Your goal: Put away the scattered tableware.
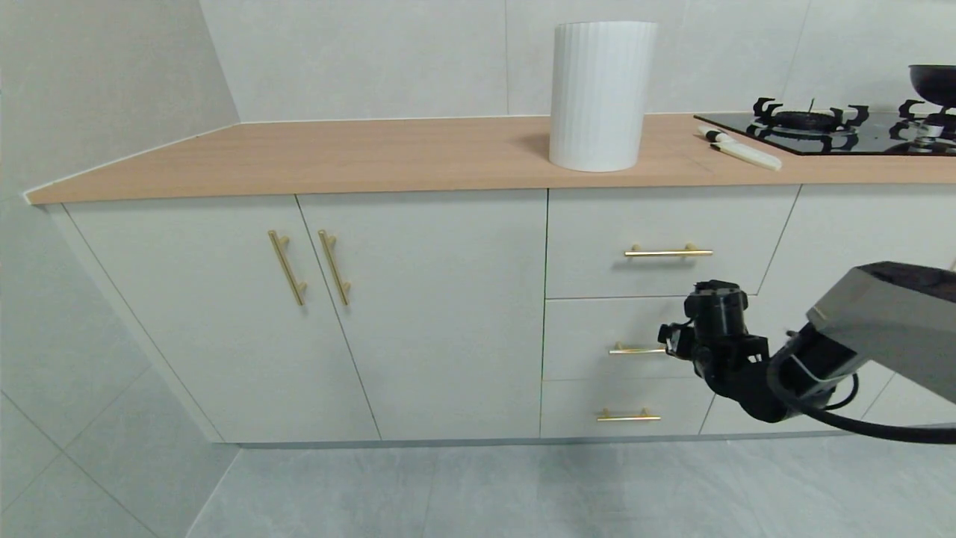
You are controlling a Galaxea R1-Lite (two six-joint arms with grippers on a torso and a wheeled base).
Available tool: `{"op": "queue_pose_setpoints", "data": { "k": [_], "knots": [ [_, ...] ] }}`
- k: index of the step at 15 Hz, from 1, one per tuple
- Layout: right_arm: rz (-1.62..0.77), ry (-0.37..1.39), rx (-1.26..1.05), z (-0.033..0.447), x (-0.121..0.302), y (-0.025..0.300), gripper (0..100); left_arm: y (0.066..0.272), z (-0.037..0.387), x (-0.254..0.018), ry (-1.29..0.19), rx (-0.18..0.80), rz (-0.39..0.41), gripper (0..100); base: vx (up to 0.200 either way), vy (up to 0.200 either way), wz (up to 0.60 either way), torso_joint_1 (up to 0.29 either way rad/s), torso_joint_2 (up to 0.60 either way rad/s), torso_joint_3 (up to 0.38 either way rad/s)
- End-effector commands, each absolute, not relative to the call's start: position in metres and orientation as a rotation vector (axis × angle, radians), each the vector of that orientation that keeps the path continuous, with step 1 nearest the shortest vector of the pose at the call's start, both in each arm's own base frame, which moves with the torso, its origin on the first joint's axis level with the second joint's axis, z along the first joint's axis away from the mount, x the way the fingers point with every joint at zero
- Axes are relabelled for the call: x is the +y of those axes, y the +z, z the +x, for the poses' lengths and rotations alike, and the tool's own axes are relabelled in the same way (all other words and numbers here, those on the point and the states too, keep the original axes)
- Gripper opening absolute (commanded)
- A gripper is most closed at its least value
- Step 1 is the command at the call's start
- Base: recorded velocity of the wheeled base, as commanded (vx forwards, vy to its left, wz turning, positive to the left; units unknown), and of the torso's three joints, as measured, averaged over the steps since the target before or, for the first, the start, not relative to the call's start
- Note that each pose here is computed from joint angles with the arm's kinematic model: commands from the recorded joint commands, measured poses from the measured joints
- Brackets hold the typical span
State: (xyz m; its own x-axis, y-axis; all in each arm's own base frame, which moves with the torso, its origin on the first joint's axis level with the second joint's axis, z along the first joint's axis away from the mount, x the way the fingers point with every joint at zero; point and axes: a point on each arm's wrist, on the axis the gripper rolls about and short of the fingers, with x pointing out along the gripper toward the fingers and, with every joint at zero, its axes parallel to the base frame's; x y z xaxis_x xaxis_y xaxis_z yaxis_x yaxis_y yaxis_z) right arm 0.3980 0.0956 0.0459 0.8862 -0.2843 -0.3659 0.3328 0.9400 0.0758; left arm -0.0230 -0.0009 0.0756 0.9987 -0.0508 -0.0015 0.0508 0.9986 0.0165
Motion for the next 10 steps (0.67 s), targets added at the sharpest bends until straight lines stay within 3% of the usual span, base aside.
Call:
{"op": "queue_pose_setpoints", "data": {
  "k": [1, 5, 10],
  "knots": [
    [0.167, -0.309, 0.295, 0.328, 0.077, 0.111, 100, 0.076, -0.023, -0.001, -0.051, 0.001, 0.015, 100, 0.0, 0.0, 0.0, 0.0, 0.0, 0.0],
    [0.201, -0.25, 0.187, 0.232, 0.063, 0.161, 100, 0.076, -0.023, -0.001, -0.051, 0.001, 0.017, 100, 0.0, 0.0, 0.0, 0.0, 0.0, 0.0],
    [0.124, -0.234, 0.047, 0.127, 0.028, 0.172, 100, 0.076, -0.023, -0.001, -0.051, 0.001, 0.017, 100, 0.0, 0.0, 0.0, 0.0, 0.0, 0.0]
  ]
}}
